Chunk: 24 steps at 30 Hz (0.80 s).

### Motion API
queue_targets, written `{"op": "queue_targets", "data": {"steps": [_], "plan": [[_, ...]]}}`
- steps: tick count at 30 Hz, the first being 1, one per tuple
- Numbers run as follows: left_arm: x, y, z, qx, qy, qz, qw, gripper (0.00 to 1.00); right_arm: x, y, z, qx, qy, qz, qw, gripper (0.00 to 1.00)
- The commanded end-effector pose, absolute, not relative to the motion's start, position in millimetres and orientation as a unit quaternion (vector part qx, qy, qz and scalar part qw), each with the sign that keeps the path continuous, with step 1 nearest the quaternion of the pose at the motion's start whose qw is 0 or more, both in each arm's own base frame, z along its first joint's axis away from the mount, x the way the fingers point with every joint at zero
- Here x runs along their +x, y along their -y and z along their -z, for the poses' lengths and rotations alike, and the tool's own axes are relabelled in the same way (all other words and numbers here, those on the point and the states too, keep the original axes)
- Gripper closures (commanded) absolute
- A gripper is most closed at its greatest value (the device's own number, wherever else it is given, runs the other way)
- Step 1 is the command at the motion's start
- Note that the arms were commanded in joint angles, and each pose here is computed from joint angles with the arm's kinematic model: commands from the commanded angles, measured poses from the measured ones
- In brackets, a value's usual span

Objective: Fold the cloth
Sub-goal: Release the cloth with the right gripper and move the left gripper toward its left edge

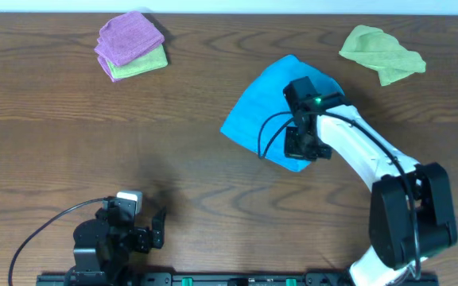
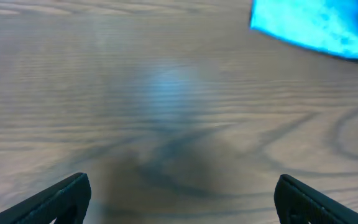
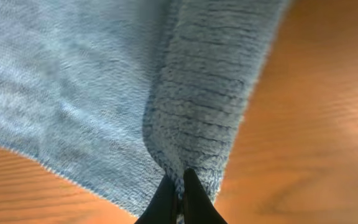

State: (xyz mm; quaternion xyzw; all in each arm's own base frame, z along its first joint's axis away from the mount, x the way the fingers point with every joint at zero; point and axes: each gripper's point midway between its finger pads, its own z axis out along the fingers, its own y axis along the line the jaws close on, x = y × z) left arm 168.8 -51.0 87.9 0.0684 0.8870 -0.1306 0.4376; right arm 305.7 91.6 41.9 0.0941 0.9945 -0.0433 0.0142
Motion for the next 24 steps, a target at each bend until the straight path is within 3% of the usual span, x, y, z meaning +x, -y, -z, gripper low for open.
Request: {"op": "queue_targets", "data": {"steps": [1, 13, 24], "plan": [[167.8, 66.6, -93.8, 0.062, -0.877, 0.187, 0.438, 0.05, 306.5, -70.8, -52.3, 0.142, -0.984, 0.097, 0.038, 0.99], [172.5, 79.1, -110.8, -0.088, -0.854, 0.308, 0.41, 0.04, 289.6, -59.9, -54.5, 0.181, -0.975, 0.127, 0.014, 0.98], [181.3, 98.4, -129.1, -0.09, -0.846, 0.372, 0.372, 0.04, 268.6, -57.8, -21.8, 0.213, -0.97, 0.112, 0.014, 0.99]]}}
